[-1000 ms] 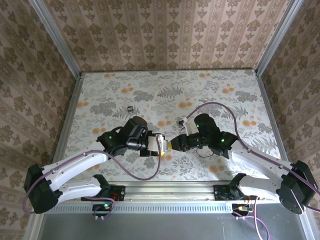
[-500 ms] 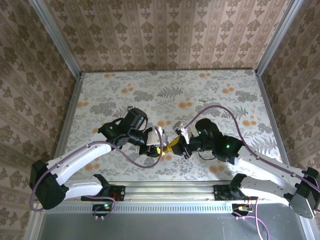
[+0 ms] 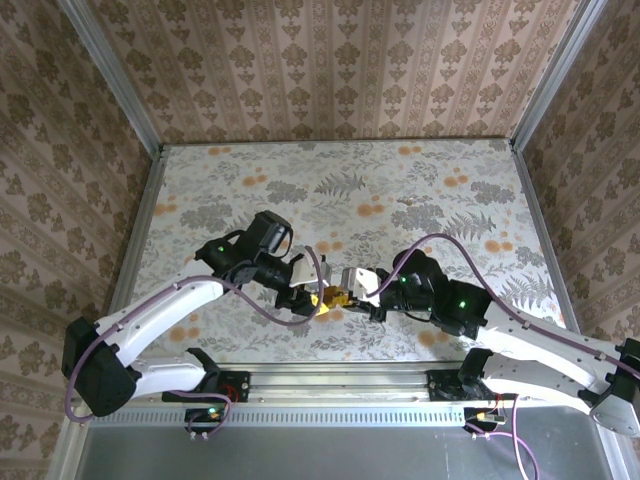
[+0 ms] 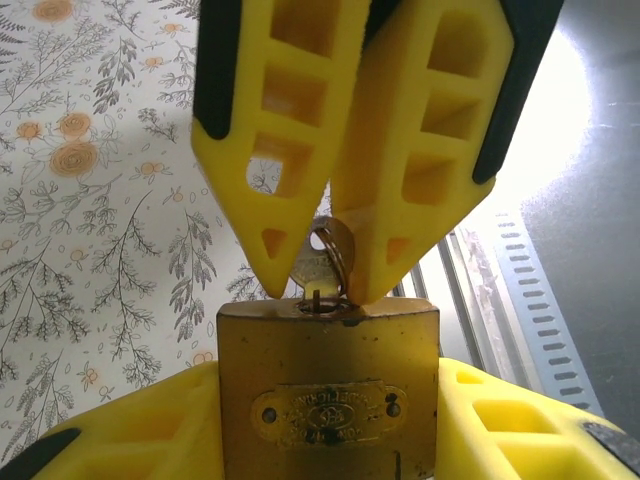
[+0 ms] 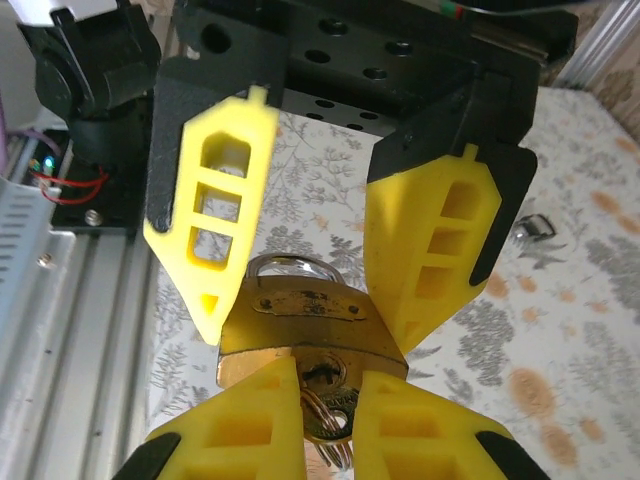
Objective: Unlock with the key
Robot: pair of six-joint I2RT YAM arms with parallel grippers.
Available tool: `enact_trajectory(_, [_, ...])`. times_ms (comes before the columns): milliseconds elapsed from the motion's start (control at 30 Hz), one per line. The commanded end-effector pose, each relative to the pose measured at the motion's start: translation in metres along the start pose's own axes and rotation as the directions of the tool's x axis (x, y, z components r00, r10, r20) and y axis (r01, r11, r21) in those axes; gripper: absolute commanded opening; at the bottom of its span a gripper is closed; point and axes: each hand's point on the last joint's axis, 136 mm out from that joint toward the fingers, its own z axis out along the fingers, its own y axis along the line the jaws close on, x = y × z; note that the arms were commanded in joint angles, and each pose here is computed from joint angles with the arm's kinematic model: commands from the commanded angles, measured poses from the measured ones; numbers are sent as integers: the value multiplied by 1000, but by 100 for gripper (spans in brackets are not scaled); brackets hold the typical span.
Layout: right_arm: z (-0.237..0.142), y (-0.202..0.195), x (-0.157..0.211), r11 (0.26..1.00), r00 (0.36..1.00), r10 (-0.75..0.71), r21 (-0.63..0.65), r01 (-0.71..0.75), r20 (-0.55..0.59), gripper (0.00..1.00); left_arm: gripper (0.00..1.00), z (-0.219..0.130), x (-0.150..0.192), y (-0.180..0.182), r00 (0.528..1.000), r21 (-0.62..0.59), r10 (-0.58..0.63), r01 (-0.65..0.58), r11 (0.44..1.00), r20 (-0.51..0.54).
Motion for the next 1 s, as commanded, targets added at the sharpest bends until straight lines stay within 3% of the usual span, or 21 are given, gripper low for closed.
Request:
enact_trajectory(0, [2,20,13,988,989,-145,-49,144,-13,0,0,-13,-40,9,991,-15,50,-49,999,126])
enact_trajectory(267, [2,30,21,989,990,-139,-53,138,-26,0,0,-11,-40,12,990,-7,41,-41,999,134])
enact_trajectory(467, [-1,12,14,999,1000,-18,51,18,-1,0,0,-6,-27,21,988,-148,126,-112,983,85])
enact_trajectory(600, [-5,7,11,990,992,125,58,-125,13,25,0,-5,-14,30,983,-263,185,-175,949,13])
enact_trajectory(733, [-13,-2,12,958,960,274,68,-277,53,41,0,-4,-2,31,979,-297,197,-201,933,-45])
enact_trajectory(867, [-22,-14,15,900,902,425,74,-431,82,54,0,-3,7,33,974,-319,209,-227,920,-90])
enact_trajectory(967, [-25,-27,14,819,822,561,74,-569,100,56,0,-1,9,35,965,-340,229,-259,904,-127])
